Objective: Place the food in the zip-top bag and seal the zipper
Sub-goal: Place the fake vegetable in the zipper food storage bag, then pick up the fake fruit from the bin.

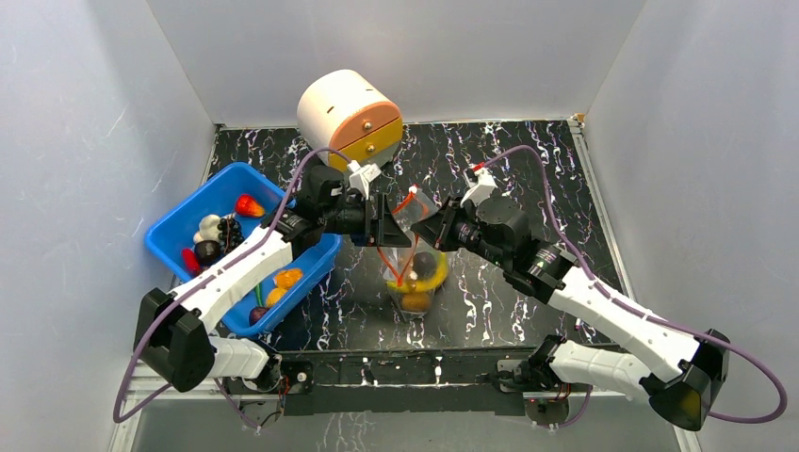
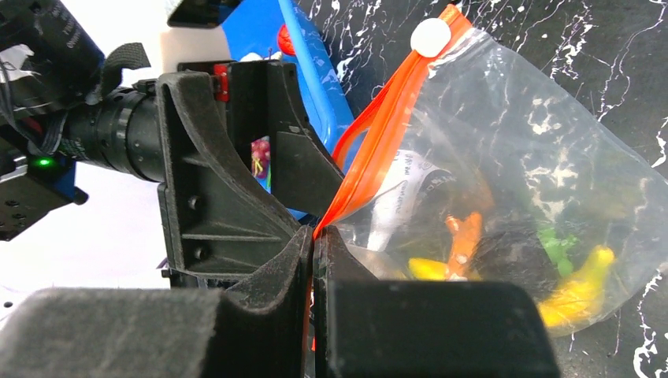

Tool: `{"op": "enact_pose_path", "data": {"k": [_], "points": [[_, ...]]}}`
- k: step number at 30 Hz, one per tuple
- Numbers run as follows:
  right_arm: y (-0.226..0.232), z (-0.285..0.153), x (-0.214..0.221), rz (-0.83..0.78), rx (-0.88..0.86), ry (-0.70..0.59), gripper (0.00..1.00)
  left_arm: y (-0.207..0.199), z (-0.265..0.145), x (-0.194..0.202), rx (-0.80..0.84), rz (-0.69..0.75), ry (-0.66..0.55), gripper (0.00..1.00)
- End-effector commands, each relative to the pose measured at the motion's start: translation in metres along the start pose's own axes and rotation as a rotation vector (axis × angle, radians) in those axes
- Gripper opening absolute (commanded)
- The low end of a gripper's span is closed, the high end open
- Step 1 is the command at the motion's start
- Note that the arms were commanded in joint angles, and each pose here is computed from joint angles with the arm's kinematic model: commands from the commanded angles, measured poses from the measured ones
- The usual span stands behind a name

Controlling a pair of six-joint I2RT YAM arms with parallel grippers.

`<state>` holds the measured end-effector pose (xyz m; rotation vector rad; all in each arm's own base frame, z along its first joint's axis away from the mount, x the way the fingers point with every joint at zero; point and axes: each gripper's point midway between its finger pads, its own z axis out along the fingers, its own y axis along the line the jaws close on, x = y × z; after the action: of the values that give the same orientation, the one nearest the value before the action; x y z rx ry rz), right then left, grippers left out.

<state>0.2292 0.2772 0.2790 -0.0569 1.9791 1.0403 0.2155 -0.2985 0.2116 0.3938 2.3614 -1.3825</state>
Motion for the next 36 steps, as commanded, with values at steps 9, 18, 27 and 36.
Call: {"op": "enact_pose_path", "data": {"k": [9, 18, 27, 36], "points": [[0.013, -0.018, -0.020, 0.002, -0.042, -0.085, 0.00, 0.009, -0.063, -0.053, -0.375, 0.143, -0.256, 0.63], [0.012, -0.020, -0.019, -0.006, -0.049, -0.085, 0.00, 0.044, -0.116, -0.085, -0.706, 0.149, -0.484, 0.54], [0.017, -0.030, -0.024, -0.035, -0.083, -0.113, 0.00, 0.122, -0.194, -0.098, -1.183, 0.064, -0.672, 0.57], [0.018, -0.045, -0.025, -0.066, -0.092, -0.120, 0.00, 0.210, -0.246, -0.086, -1.362, -0.146, -0.632, 0.57]]}}
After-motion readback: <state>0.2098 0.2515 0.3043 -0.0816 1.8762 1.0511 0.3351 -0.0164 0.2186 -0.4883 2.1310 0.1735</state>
